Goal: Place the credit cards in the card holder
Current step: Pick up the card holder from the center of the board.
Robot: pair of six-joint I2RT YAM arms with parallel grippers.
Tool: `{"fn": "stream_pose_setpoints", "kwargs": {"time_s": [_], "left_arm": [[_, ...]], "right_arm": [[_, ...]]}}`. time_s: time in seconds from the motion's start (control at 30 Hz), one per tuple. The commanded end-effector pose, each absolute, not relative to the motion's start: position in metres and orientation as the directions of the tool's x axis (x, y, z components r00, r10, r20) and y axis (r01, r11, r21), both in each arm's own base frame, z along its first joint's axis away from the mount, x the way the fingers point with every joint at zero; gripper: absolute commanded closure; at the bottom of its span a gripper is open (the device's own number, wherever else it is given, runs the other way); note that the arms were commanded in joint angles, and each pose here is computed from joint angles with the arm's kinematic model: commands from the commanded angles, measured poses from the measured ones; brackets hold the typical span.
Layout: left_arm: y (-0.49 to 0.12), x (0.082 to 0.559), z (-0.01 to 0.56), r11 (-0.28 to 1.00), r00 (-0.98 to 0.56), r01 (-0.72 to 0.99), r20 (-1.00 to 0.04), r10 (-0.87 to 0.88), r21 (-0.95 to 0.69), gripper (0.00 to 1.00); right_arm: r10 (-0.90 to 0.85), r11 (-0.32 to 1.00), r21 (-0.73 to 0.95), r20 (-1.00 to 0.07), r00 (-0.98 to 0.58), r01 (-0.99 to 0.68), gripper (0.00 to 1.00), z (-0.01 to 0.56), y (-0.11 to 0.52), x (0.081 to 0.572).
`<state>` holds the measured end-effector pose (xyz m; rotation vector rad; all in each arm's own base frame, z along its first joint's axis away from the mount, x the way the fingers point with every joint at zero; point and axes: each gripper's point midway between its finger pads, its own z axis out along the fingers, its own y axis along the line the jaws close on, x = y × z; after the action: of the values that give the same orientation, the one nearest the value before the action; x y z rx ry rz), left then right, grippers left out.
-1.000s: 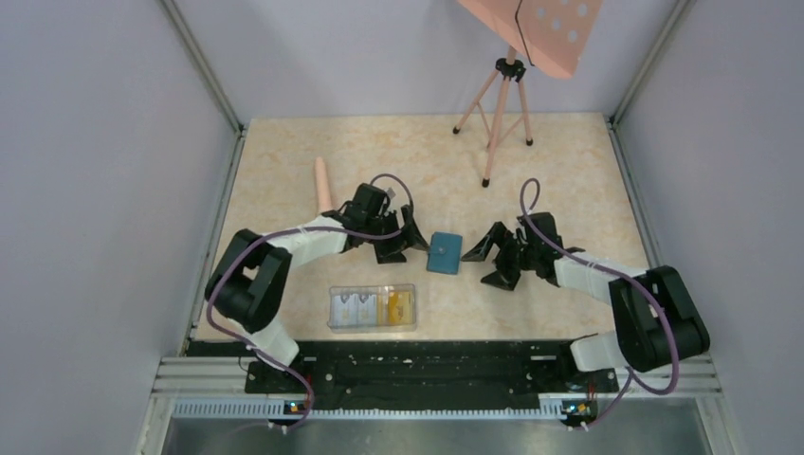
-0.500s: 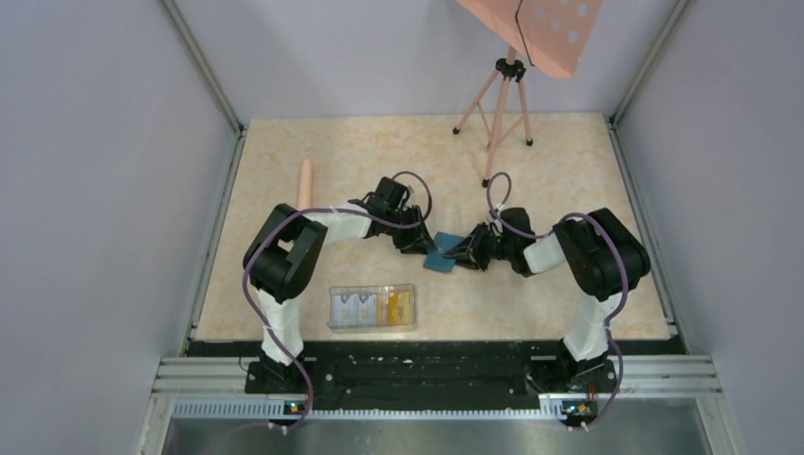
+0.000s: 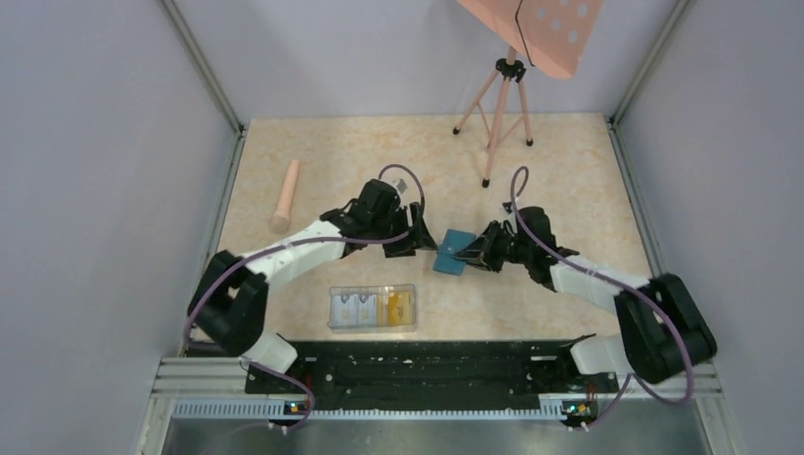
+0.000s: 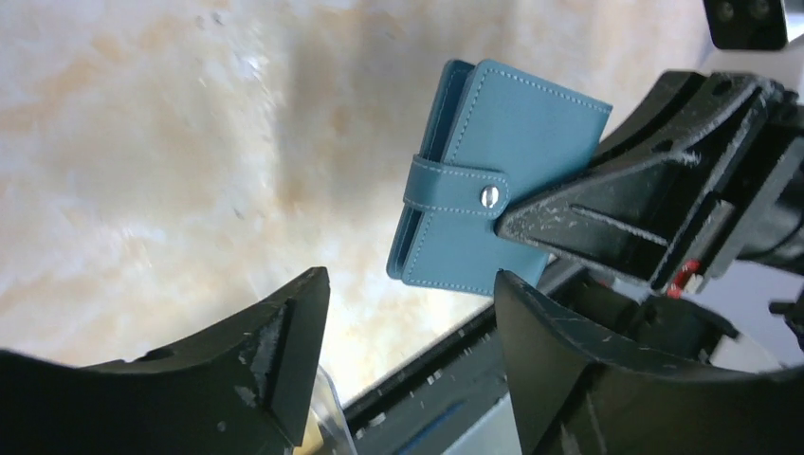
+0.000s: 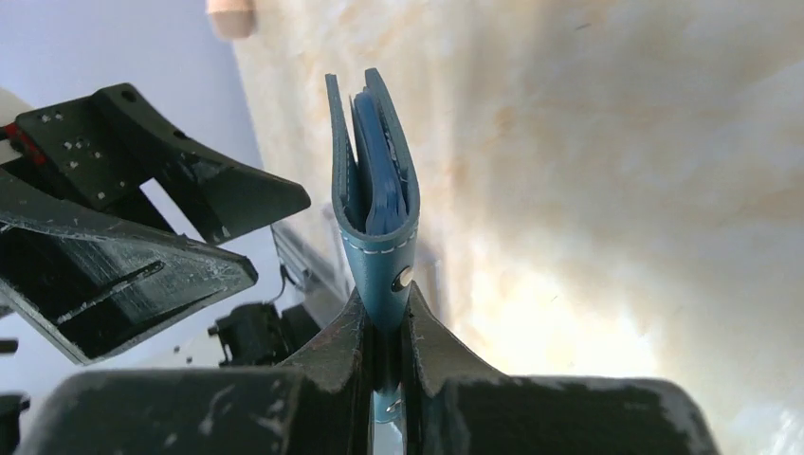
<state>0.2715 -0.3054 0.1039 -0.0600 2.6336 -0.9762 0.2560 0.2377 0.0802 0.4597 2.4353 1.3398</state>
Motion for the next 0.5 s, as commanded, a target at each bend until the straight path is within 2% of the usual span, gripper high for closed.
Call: {"fn": "stream_pose_setpoints", "kwargs": {"time_s": [0.0, 0.27, 0.47], "left_arm": [[-0.296, 0.238, 0.145, 0.708, -0.919, 0.166, -0.368, -0.142, -0.686, 0.28], [-0.310, 0.166, 0.212, 0.287, -0.928, 0.298, -0.347, -0.138, -0.910, 0.15], [-0.319, 0.131, 0.229, 0.188, -0.925, 0.358, -0.375, -0.062, -0.915, 0.11]], "right_arm": [[0.363, 0.552, 0.833, -0.258, -0.895, -0.016, 1.00, 0.126, 0.234, 0.231], [0.386, 0.403, 0.906, -0.292, -0.875, -0.125, 1.00, 0.176, 0.219, 0.168], [0.385, 0.301, 0.941, -0.267, -0.884, -0.153, 1.00, 0.197, 0.213, 0.136]]}}
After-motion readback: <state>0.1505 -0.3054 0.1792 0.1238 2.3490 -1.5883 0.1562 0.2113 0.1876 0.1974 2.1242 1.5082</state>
